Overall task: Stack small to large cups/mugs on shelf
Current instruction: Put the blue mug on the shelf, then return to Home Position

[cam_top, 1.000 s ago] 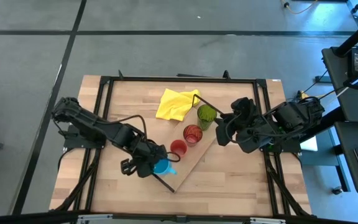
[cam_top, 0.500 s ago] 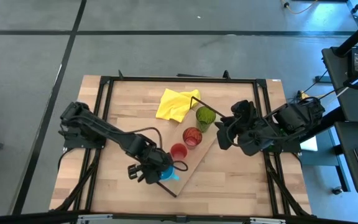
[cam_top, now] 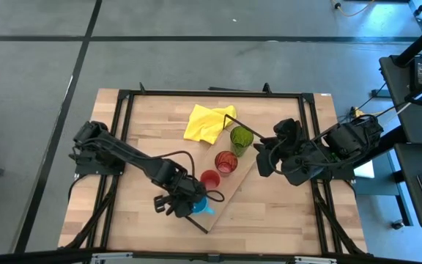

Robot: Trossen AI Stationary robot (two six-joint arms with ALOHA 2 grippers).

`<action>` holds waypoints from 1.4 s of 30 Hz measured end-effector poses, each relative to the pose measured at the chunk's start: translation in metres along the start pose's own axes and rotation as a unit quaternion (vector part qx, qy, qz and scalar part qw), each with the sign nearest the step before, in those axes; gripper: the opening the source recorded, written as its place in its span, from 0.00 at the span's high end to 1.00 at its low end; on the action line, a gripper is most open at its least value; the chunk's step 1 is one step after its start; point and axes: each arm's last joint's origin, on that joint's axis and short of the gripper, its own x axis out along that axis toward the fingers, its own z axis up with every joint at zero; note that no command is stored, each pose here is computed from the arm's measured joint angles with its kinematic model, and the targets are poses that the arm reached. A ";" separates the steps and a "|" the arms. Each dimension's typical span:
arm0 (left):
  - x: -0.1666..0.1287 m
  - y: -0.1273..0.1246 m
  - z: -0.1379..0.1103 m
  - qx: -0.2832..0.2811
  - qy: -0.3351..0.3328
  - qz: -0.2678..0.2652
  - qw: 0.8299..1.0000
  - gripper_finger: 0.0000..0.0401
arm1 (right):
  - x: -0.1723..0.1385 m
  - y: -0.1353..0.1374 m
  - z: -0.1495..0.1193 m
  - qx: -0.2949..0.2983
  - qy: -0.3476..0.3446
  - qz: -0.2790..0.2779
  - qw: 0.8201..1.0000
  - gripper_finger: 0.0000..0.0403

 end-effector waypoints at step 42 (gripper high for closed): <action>-0.009 0.006 0.004 -0.025 0.011 0.012 1.000 0.81 | 0.000 0.000 0.000 -0.004 0.000 0.000 1.000 0.64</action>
